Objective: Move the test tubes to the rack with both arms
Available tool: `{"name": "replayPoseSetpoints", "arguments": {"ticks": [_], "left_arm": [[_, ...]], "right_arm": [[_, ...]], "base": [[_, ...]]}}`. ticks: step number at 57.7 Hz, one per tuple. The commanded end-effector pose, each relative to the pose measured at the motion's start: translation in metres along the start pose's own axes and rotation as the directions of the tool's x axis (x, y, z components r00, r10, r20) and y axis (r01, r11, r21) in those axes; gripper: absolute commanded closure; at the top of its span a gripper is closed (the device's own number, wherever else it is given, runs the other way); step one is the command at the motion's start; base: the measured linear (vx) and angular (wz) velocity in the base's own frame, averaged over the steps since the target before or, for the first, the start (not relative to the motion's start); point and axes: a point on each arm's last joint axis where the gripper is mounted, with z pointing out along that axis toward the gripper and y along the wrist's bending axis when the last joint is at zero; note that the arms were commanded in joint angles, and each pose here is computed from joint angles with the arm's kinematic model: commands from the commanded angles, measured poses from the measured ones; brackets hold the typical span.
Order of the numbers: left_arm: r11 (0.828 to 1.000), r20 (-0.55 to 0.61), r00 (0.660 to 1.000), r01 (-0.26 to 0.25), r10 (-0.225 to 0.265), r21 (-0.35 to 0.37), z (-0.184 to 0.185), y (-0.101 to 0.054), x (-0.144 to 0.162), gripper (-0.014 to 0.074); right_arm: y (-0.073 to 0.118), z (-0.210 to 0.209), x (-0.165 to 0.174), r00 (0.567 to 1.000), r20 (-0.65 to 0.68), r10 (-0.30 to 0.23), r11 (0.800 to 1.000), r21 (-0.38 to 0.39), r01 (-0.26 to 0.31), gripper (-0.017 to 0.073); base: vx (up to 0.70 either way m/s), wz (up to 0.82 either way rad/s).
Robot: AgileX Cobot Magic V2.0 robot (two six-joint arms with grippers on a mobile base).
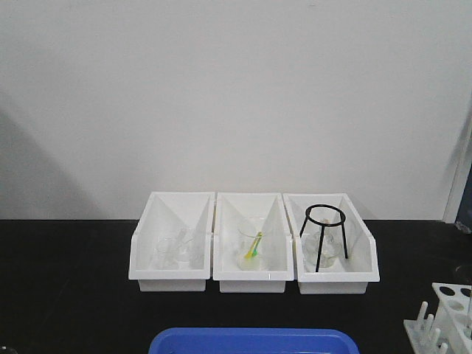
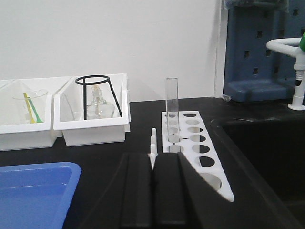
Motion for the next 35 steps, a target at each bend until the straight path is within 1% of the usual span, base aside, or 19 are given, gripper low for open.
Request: {"name": "replayPoseSetpoints", "arguments": {"ticks": [1,35], "left_arm": [[1.0,0.059,0.998,0.014,-0.013,-0.012,0.0008,0.0009,0.0014,0.0614],[1.0,0.059,0.998,0.014,-0.013,-0.012,0.0008,0.0009,0.0014,0.0614]], "right_arm": [[0.0008,0.0003,-0.0028,0.998,0.062,-0.01,1.0,-0.01,0.011,0.0567],[0.0008,-0.0003,-0.0032,0.998,0.069,-0.01,1.0,-0.009,0.011,0.0567]], "base": [[0.0,0.0],[0.0,0.0]]}}
